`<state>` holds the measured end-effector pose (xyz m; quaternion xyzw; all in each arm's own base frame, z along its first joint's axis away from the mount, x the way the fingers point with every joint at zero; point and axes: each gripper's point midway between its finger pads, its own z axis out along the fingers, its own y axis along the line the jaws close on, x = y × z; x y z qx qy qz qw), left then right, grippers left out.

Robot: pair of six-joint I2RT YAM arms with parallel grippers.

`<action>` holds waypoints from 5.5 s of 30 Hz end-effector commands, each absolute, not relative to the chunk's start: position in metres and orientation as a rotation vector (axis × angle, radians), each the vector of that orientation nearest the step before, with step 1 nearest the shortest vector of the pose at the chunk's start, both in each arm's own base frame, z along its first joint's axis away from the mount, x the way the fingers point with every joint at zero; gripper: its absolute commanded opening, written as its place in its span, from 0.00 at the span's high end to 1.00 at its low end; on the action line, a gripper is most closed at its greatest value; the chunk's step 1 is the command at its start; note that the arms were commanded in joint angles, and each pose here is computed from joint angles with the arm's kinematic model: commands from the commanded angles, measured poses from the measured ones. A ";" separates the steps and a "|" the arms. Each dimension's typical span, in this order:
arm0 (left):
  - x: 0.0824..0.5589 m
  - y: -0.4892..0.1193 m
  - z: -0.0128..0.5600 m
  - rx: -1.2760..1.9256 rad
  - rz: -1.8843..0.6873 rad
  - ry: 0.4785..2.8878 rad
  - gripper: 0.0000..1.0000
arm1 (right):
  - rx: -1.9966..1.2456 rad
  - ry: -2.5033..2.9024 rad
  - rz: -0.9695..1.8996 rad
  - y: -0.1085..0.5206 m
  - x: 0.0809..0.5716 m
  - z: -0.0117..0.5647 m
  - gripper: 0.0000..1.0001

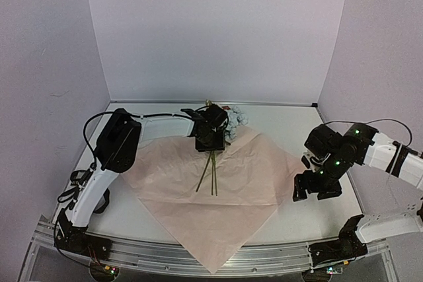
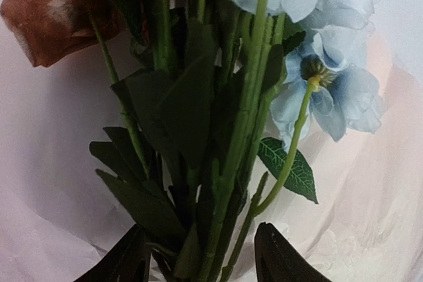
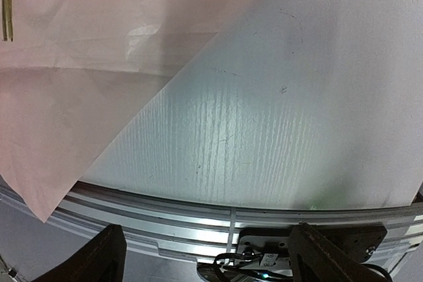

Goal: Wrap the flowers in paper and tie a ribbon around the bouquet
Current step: Place the fake flower on the flattened wrapping paper, then adjust the fake flower with the flattened wrapping paper.

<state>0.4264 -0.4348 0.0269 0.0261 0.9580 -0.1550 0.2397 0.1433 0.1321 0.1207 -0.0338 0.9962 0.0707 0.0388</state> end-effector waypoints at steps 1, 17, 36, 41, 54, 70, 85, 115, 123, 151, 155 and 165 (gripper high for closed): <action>0.427 -0.438 0.081 0.051 -0.513 2.548 0.36 | -0.161 3.021 0.277 0.143 0.152 0.134 0.08; 0.396 -0.408 0.153 0.065 -0.609 2.461 0.09 | -0.940 2.615 0.312 0.170 0.148 0.110 0.02; 0.304 -0.317 0.165 0.023 -0.825 2.484 0.09 | -1.929 1.596 -0.198 0.263 0.114 0.055 0.02; 0.301 -0.306 0.162 -0.012 -0.822 2.479 0.09 | -1.904 1.469 -0.264 0.292 0.116 0.049 0.02; 0.318 -0.352 0.118 0.093 -0.886 2.588 0.30 | -1.869 1.451 -0.233 0.312 0.109 0.046 0.03; 0.373 -0.406 0.069 0.184 -0.396 2.594 0.32 | -1.827 1.550 -0.190 0.303 0.106 0.050 0.13; 0.380 -0.431 0.043 0.252 -0.342 2.607 0.52 | -1.838 1.579 -0.183 0.303 0.104 0.047 0.15; 0.363 -0.445 0.057 0.237 -0.380 2.592 1.00 | -1.848 1.604 -0.216 0.303 0.105 0.042 0.15; 0.352 -0.444 0.059 0.204 -0.394 2.599 1.00 | -1.850 1.606 -0.232 0.302 0.106 0.041 0.15; 0.329 -0.441 0.057 0.131 -0.479 2.629 0.92 | -1.851 1.608 -0.243 0.298 0.107 0.045 0.14; 0.329 -0.441 0.058 0.127 -0.491 2.626 0.81 | -1.852 1.608 -0.242 0.299 0.107 0.047 0.15; 0.332 -0.437 0.110 0.146 -0.549 2.534 0.44 | -1.859 1.616 -0.196 0.301 0.102 0.062 0.14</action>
